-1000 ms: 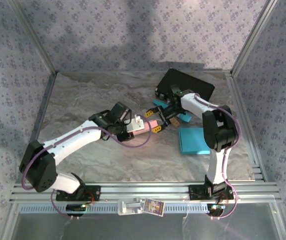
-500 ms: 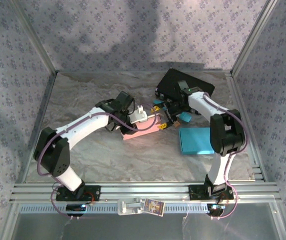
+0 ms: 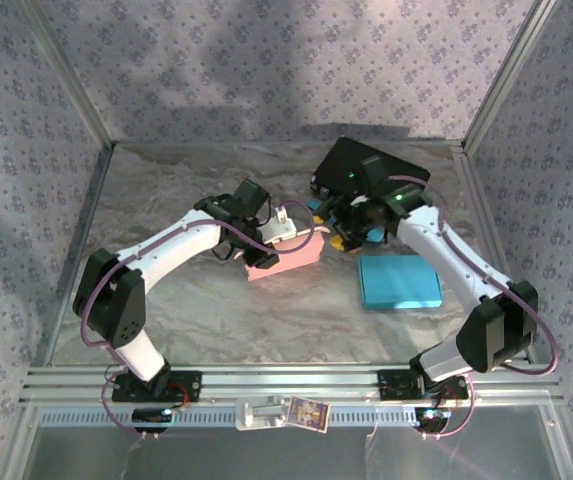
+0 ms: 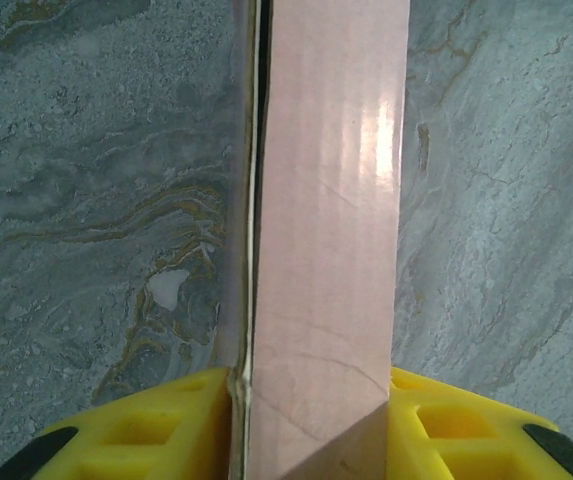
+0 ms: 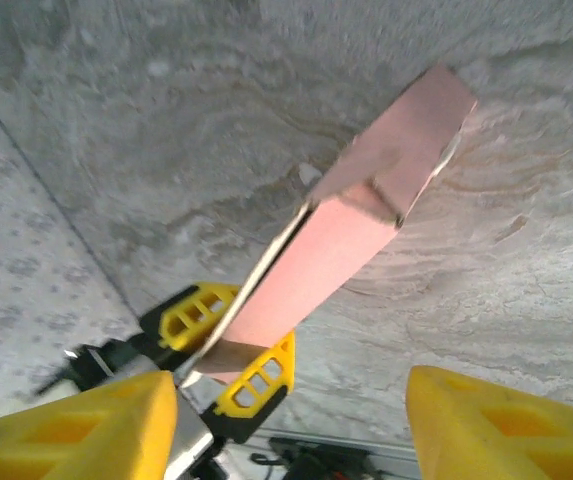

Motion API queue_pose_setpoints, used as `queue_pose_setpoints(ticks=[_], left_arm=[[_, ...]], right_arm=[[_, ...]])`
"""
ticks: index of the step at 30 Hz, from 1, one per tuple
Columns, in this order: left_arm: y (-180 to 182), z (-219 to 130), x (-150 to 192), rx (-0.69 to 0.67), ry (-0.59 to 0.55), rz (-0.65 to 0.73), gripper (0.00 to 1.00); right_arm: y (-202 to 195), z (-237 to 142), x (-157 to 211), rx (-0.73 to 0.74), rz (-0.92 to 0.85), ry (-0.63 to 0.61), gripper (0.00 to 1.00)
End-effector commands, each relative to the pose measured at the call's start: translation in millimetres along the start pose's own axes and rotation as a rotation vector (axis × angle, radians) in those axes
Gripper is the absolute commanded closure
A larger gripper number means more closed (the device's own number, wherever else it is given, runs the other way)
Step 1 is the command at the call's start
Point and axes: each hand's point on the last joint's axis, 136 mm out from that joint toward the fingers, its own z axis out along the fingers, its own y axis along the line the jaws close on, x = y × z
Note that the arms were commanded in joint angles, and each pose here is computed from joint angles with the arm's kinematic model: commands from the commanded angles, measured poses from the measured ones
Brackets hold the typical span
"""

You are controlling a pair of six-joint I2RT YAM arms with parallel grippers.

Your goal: Fold the paper box

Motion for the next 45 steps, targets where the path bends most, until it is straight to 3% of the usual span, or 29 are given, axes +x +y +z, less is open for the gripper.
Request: queue_pose_setpoints(ticks=[1, 6, 13, 17, 33, 38, 45], left_arm=[[-11, 13, 23, 0.075, 0.097, -0.049, 0.63], [-10, 14, 22, 0.074, 0.097, -0.055, 0.63], [-7, 9, 17, 0.057, 0.078, -0.054, 0.59], [-6, 6, 13, 0.044, 0.062, -0.052, 0.57], [-2, 3, 8, 0.015, 0.04, -0.041, 0.55], [-2, 3, 8, 0.017, 0.048, -0.034, 0.61], [-2, 2, 9, 0.021, 0.048, -0.019, 0.63]], right_arm=[[-11, 22, -5, 0.077, -0.027, -0.094, 0.39], [-17, 46, 6, 0.119, -0.05, -0.052, 0.49], [-28, 69, 9, 0.183, -0.032, -0.017, 0.49], [-40, 74, 10, 0.229, -0.016, -0.005, 0.58], [-38, 76, 11, 0.248, -0.015, 0.012, 0.68], [-19, 55, 3, 0.197, -0.121, -0.023, 0.61], [16, -33, -31, 0.042, -0.599, -0.239, 0.54]])
